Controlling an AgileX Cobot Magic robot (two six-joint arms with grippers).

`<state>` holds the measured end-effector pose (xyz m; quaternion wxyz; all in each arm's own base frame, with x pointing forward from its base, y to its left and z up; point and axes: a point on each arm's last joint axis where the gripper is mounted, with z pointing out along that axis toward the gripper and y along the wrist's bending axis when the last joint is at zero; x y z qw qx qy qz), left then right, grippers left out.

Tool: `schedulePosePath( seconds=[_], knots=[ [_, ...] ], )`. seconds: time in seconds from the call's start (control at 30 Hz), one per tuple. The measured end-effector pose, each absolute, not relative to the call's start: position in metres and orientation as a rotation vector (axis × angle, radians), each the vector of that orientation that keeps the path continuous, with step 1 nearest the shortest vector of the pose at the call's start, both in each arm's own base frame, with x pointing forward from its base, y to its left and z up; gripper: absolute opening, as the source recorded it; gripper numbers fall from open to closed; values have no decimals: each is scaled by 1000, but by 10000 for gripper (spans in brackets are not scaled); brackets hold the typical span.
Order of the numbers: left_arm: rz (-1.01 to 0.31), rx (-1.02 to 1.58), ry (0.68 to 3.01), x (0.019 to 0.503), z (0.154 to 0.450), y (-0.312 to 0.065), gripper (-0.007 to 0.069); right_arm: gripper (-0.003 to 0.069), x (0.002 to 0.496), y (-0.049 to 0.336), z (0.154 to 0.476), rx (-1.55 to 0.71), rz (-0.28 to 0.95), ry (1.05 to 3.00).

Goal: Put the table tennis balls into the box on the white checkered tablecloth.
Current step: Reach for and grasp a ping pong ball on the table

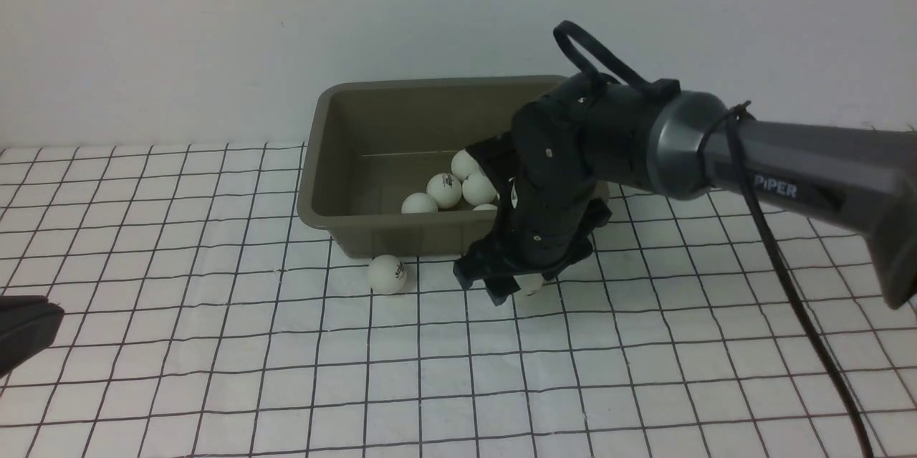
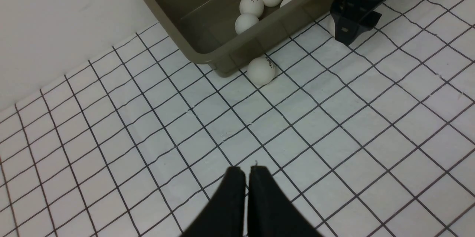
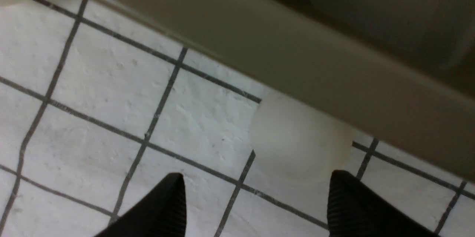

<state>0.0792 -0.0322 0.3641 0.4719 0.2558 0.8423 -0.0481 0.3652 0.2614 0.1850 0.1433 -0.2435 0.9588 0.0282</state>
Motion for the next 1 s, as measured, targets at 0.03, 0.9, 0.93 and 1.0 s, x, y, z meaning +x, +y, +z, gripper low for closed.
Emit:
schedulePosePath(
  seconds=[0.03,0.9,0.93,1.0],
  knots=[
    [-118,626,2062,79,364,-32,-4,461,366,262,183,-700,81,2766],
    [-118,626,2062,79,364,-32,-4,461,374,262,172,-620,38,2725],
    [-118,626,2062,79,364,-32,-4,461,375,262,172,-613,37,2726],
    [-118,626,2062,79,364,-32,-4,461,375,261,172,-596,33,2726]
  ],
)
